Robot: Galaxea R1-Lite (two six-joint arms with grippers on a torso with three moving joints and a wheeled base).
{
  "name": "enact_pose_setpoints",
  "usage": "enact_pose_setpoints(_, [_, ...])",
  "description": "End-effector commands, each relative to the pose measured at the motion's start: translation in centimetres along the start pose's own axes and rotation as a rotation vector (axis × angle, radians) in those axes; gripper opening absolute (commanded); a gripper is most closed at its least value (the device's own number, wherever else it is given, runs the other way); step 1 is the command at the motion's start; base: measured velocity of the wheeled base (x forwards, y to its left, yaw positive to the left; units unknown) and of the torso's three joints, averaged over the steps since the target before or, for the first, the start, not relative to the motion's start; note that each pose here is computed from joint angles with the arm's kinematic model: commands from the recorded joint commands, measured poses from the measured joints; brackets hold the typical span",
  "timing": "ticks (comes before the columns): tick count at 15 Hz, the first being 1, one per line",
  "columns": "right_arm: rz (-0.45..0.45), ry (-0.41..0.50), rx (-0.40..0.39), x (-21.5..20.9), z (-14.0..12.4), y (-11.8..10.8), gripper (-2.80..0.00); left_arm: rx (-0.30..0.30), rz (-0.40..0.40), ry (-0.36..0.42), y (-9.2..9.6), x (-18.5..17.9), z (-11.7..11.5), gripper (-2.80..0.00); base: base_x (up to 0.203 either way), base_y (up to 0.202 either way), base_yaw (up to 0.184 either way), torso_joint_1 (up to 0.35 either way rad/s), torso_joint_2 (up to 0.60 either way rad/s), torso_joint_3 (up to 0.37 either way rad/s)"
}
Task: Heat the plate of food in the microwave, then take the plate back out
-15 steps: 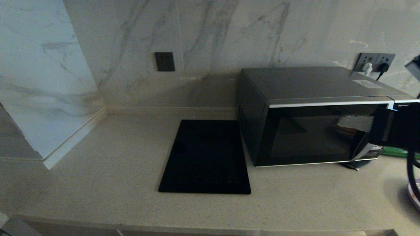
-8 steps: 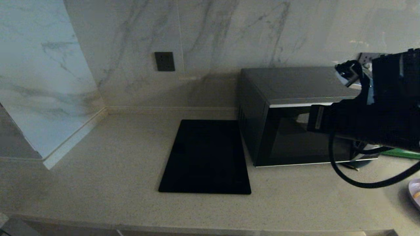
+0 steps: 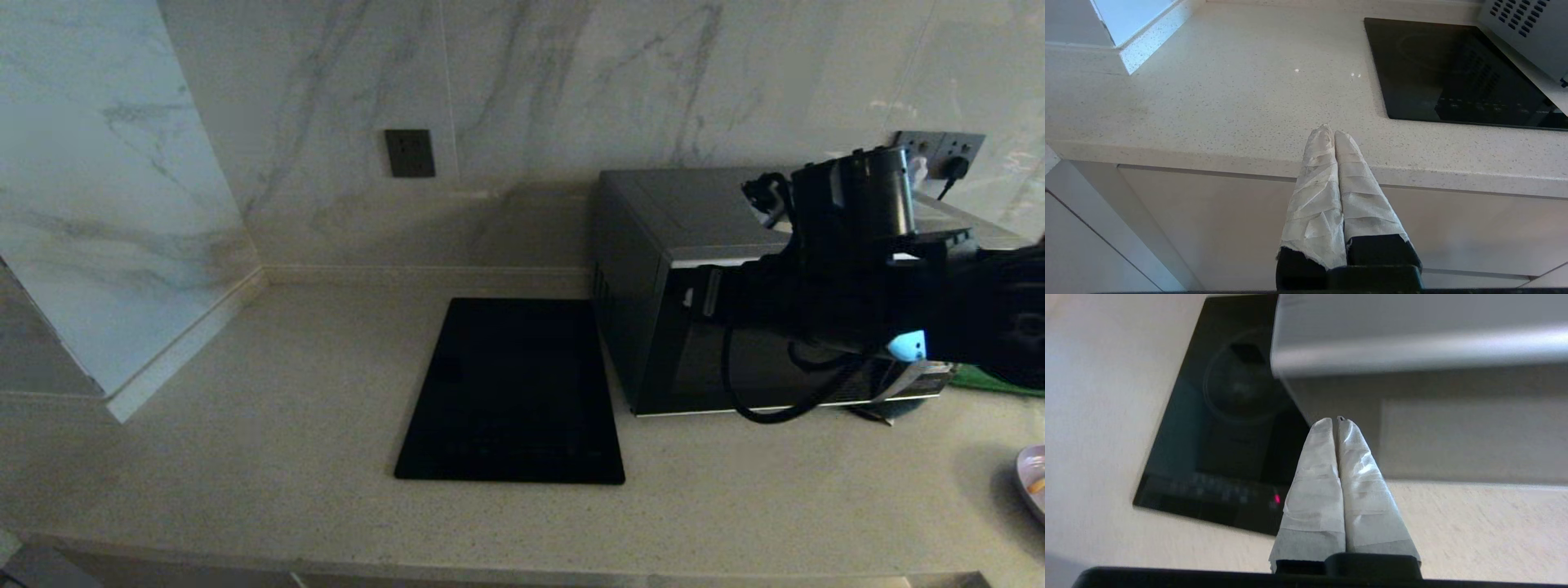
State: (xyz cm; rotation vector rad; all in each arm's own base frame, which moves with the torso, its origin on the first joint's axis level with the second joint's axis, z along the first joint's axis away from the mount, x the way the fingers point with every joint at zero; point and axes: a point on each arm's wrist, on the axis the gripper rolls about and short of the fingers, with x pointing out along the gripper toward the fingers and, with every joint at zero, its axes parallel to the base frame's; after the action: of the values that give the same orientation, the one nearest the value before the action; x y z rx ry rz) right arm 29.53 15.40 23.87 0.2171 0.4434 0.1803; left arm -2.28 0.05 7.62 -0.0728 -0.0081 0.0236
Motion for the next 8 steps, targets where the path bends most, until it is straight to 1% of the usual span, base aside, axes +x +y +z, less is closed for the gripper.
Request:
enact_pose_setpoints(1, [-0.014, 0.005, 0.015, 2.5, -0.1, 0.6, -2.80, -0.001, 0.002, 0.000, 0.0, 0.0, 0.0, -2.80, 0.000, 0.000, 0.000, 0.000, 0.00, 0.000])
enact_pose_setpoints(4, [-0.042, -0.069, 0.045, 4.6, 0.4, 1.2, -2.80, -0.001, 0.001, 0.000, 0.0, 0.0, 0.0, -2.80, 0.000, 0.000, 0.000, 0.000, 0.00, 0.000])
enact_pose_setpoints(8, [-0.054, -0.133, 0.063, 5.9, 1.5, 1.9, -2.80, -0.001, 0.001, 0.001, 0.0, 0.0, 0.0, -2.80, 0.000, 0.000, 0.000, 0.000, 0.00, 0.000])
